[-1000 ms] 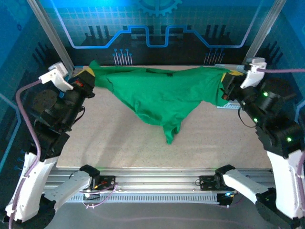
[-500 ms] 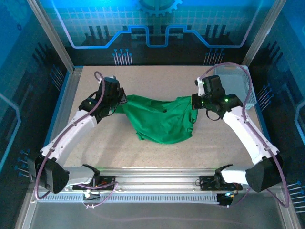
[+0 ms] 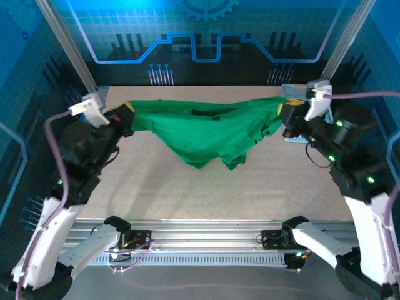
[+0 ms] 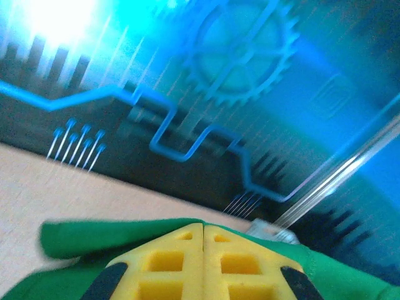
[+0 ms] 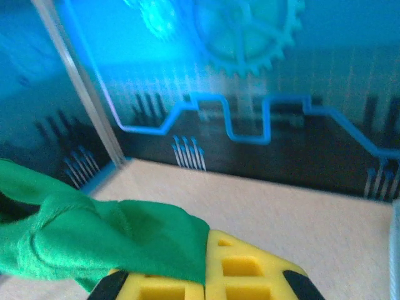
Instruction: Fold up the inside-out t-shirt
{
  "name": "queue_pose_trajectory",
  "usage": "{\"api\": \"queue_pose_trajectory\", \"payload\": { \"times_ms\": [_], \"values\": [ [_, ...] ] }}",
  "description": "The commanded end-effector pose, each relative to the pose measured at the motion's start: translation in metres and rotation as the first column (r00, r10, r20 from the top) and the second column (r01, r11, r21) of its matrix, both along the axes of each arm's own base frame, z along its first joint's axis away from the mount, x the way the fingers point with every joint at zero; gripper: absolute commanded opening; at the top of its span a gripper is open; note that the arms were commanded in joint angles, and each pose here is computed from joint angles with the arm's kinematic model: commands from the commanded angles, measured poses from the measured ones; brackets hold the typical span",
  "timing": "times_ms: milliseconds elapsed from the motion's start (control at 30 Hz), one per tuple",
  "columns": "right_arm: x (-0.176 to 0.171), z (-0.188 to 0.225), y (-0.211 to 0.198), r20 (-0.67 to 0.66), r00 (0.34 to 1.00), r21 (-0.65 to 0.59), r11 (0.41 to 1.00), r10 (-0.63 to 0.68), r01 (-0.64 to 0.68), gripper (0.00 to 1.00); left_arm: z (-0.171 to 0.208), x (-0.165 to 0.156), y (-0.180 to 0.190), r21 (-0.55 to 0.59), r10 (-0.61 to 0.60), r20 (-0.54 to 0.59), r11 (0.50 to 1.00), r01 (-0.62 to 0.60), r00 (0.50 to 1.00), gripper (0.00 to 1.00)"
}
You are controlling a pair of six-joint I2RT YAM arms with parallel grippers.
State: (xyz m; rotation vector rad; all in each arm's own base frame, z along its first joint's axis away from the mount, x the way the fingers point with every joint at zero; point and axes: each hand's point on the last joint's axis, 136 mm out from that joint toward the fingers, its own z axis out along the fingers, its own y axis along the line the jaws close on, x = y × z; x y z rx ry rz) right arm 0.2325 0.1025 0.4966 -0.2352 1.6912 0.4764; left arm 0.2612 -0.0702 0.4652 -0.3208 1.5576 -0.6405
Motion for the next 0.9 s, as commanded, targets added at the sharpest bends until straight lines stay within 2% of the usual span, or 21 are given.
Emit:
{"api": "queue_pose_trajectory", "payload": {
  "times_ms": [0,100,200,300,400,500,600,733,867],
  "values": [
    [-0.039,0.047,0.001,0.139,0.987,0.036,0.996,0.081,-0.086,0.0,0.061,-0.039,0.007,-0.027,-0.036,0.202,0.999,0.042,0.979,0.0],
    [-0.064,0.079,-0.001,0.229,0.967,0.057,0.99,0.11,-0.126,0.0,0.097,-0.069,0.01,-0.039,-0.07,0.303,0.996,0.086,0.95,0.0],
    [-0.069,0.101,-0.003,0.283,0.953,0.062,0.99,0.104,-0.127,0.0,0.12,-0.08,0.012,-0.032,-0.078,0.355,0.995,0.095,0.932,0.0],
    [-0.049,0.108,-0.004,0.28,0.958,0.045,0.996,0.067,-0.083,0.0,0.125,-0.062,0.011,-0.007,-0.052,0.326,0.998,0.057,0.944,0.0],
    [-0.012,0.1,-0.001,0.242,0.97,0.02,0.999,0.021,-0.027,0.0,0.112,-0.024,0.002,0.015,-0.03,0.239,1.0,0.027,0.971,0.0],
    [0.036,0.077,0.008,0.171,0.985,-0.023,1.0,-0.013,0.017,0.0,0.081,0.026,-0.005,0.052,0.023,0.111,0.998,-0.029,0.994,0.0],
    [0.087,0.036,0.017,0.066,0.997,-0.071,0.997,-0.036,0.041,0.0,0.038,0.076,-0.009,0.124,0.104,-0.023,0.987,-0.1,0.994,0.0],
    [0.16,-0.046,0.025,-0.107,0.992,-0.114,0.992,-0.069,0.057,0.0,-0.034,0.141,-0.019,0.238,0.19,-0.185,0.961,-0.143,0.964,0.0],
    [0.232,-0.142,0.026,-0.286,0.952,-0.148,0.986,-0.112,0.072,0.0,-0.11,0.203,-0.027,0.33,0.263,-0.317,0.931,-0.154,0.911,0.0]
  ]
}}
